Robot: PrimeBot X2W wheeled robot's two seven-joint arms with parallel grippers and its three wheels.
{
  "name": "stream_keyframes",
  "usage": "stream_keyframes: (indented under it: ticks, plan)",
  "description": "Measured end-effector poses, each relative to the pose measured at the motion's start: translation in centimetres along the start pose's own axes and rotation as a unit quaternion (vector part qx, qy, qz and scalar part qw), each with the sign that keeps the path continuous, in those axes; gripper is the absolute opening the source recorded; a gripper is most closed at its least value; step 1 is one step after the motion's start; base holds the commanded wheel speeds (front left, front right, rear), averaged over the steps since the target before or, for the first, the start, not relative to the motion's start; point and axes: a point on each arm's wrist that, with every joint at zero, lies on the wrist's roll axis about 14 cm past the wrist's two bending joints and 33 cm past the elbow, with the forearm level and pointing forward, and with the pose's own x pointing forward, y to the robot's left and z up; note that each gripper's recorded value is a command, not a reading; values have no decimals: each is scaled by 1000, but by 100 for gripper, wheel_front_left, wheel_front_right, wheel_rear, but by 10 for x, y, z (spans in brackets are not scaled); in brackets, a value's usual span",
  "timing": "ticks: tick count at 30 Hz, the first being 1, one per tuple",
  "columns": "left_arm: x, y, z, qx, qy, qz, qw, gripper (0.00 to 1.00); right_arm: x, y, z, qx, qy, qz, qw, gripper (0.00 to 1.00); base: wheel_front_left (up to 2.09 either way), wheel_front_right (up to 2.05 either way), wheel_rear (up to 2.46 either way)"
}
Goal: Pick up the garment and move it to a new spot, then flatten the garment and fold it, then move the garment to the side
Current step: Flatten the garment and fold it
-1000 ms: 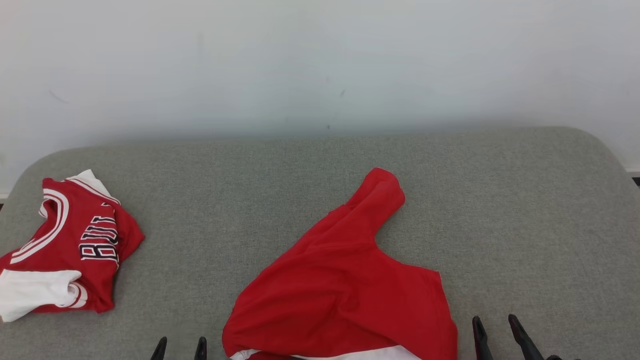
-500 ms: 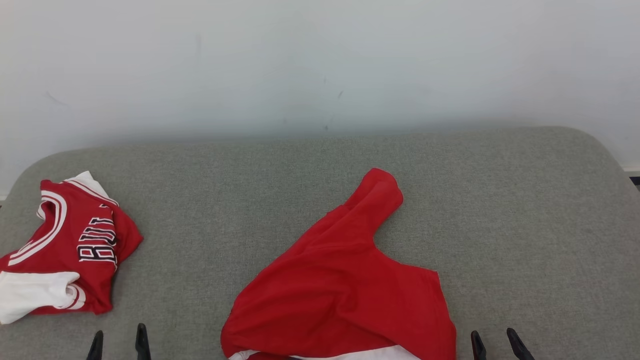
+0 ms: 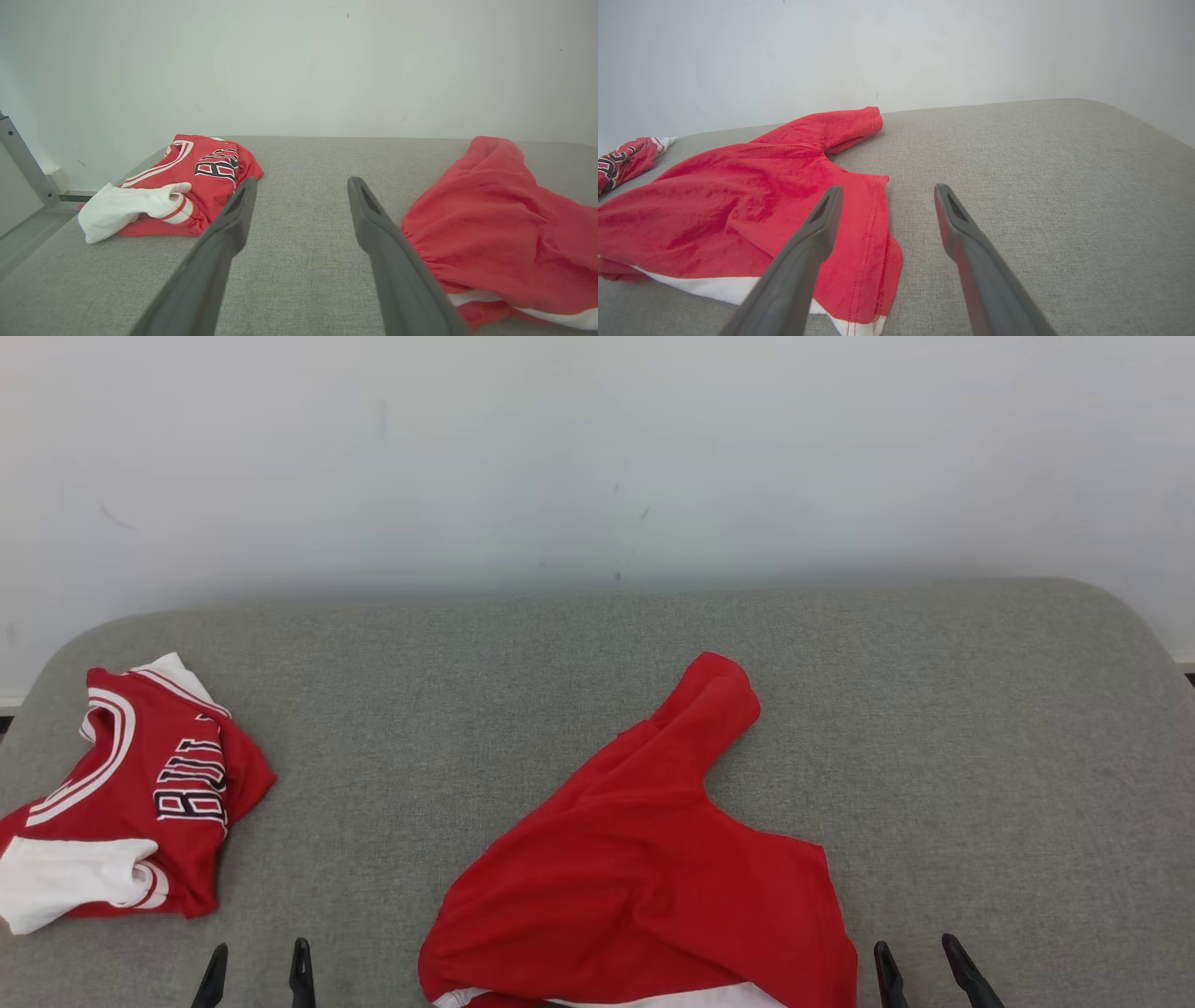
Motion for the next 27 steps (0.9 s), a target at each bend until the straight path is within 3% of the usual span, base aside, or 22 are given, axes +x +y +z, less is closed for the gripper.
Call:
stream_keyframes:
  ticks: [10,17,27]
  plan:
    - [-8,-25,-21,2,36,-55,998,100,-4,3,-14,-9,24,12,1000,100,0,0,0]
    - [-27,-56,-61,-16,108,-123,986,100,-14,10,-45,-20,82,38,996,100,0,0,0]
    - [-22,-76,-90,-26,161,-165,973,100,-15,16,-83,-21,147,56,987,100,0,0,0]
